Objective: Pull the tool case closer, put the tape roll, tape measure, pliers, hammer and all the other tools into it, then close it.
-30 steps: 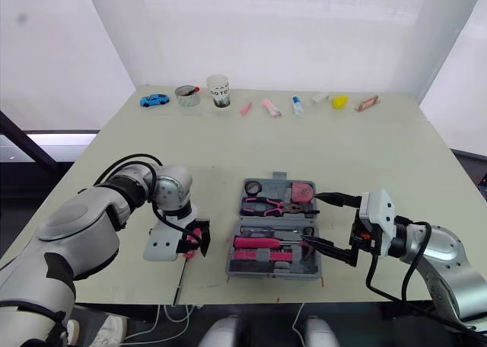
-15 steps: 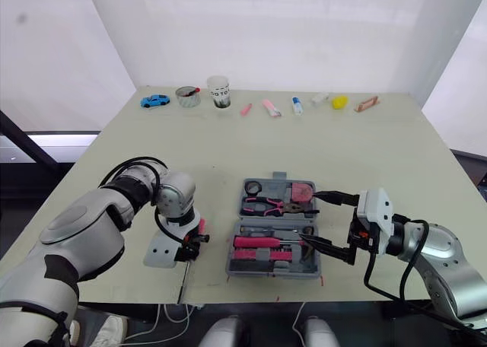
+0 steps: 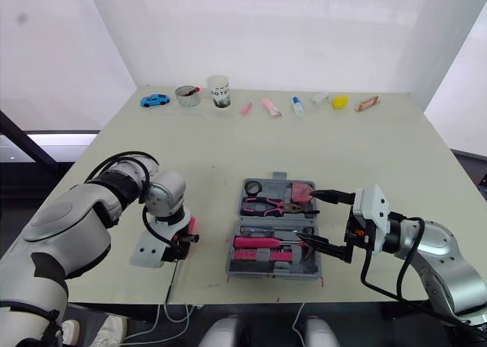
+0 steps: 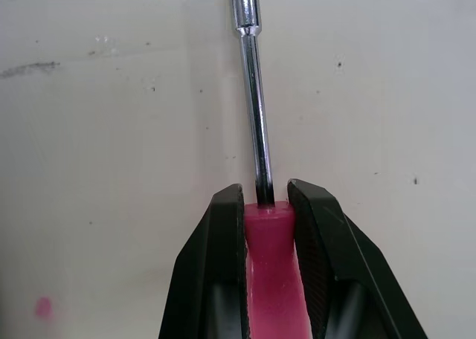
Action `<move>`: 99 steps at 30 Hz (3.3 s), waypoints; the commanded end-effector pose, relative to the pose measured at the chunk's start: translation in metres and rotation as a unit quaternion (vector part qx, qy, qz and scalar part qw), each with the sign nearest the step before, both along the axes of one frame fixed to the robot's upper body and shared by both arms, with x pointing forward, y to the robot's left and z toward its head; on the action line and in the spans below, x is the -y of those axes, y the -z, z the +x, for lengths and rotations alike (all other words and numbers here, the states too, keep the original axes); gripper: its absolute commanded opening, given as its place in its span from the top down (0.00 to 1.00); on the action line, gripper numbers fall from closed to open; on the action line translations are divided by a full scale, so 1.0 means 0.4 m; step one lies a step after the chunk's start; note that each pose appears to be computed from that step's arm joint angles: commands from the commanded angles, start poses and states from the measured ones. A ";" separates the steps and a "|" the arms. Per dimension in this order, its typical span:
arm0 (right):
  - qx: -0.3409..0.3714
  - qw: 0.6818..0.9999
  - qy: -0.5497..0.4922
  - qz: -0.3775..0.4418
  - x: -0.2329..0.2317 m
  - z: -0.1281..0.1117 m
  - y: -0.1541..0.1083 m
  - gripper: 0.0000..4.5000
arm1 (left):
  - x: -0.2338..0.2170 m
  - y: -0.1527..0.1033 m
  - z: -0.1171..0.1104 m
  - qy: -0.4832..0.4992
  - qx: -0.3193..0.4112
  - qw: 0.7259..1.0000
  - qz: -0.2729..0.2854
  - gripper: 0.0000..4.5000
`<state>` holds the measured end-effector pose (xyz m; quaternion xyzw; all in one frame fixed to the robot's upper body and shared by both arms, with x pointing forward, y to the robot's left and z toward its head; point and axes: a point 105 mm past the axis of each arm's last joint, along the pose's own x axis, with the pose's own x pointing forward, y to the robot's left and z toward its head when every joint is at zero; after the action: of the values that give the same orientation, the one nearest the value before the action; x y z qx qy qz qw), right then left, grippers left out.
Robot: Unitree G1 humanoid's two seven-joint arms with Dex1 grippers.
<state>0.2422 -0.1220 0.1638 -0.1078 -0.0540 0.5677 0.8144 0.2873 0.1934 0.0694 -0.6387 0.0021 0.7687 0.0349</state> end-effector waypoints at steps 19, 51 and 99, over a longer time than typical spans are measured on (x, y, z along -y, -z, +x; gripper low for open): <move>0.017 1.000 -0.001 0.012 -0.009 -0.013 -0.023 0.00 | 0.056 -0.133 0.036 -0.364 0.026 0.900 -0.237 0.92; 0.002 0.999 -0.042 0.004 0.012 0.012 0.009 0.00 | -0.112 -0.020 -0.014 -0.950 -0.027 -0.025 -0.310 0.92; 0.009 1.000 -0.022 0.001 0.019 0.004 0.005 0.00 | -0.042 0.126 -0.051 -0.892 0.028 -0.046 -0.450 0.42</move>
<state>0.2455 -0.1293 0.1489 -0.0972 -0.0418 0.5826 0.8058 0.2719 0.2113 0.0302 0.0107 0.2056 0.0228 0.9783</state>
